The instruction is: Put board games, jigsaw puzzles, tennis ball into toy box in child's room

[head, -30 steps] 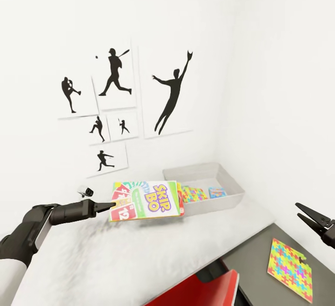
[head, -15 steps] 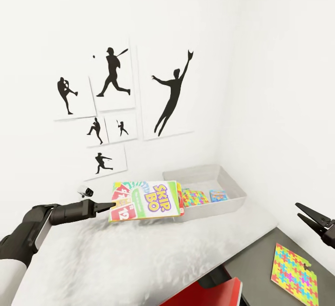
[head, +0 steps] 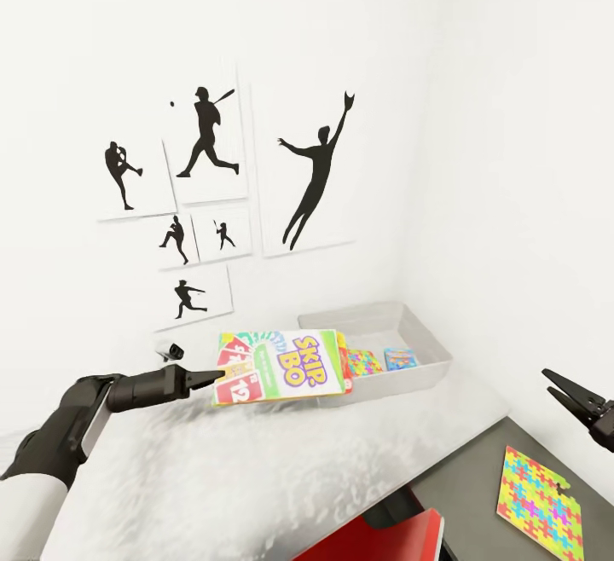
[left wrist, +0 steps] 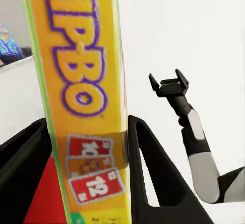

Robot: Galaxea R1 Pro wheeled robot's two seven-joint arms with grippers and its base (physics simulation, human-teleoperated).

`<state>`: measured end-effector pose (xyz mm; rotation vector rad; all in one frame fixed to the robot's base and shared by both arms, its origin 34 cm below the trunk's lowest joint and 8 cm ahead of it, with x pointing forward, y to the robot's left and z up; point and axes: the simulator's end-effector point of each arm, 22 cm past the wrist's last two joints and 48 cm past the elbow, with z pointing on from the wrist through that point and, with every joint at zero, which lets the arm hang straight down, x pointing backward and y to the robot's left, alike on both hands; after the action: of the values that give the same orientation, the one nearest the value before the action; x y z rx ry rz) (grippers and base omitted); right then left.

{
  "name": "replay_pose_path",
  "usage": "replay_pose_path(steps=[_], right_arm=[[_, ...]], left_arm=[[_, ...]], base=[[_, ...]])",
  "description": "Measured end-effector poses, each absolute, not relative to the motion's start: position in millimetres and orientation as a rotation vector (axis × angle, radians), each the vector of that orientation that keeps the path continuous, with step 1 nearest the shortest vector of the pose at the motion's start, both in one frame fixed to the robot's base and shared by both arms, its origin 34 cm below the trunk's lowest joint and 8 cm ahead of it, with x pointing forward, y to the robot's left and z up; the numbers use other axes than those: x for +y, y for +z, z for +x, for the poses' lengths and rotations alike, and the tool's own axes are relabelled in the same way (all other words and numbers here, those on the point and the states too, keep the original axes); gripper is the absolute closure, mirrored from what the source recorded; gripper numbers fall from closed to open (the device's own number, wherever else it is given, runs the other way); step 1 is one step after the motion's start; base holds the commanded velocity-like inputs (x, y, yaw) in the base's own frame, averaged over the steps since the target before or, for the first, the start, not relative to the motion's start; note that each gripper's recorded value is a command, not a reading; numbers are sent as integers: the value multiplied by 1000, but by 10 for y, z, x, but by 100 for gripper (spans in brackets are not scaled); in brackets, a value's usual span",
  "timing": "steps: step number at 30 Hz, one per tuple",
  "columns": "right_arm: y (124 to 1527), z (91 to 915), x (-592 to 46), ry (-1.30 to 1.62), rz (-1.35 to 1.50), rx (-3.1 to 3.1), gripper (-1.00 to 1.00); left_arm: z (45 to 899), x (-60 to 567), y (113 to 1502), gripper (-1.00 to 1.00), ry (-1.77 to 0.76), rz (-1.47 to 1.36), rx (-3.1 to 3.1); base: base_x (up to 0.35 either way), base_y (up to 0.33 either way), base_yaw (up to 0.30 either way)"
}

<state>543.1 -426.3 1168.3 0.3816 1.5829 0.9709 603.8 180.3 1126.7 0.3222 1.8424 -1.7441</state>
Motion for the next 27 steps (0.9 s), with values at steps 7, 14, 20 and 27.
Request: replay_pose_path(steps=[7,14,20,27], right_arm=[[11684,5432,-4263,970,381,1582,-100],[11690,5432,-4274,967,380,1583,-100],[11697,5429,-4279,966,378,1584,-100],[11853,5360,-4181,1032,318,1540,-100]], left_arm=[[6467,1311,11659,100,-1727,310,1855],[7094,742,11828,100,-1547,272,1984],[7513,310,11862,100,-1400,220,2142],[7819,8,12446,100,-1340,187,2088]], base=[[0,0,0],[0,0,0],[0,0,0],[0,0,0]])
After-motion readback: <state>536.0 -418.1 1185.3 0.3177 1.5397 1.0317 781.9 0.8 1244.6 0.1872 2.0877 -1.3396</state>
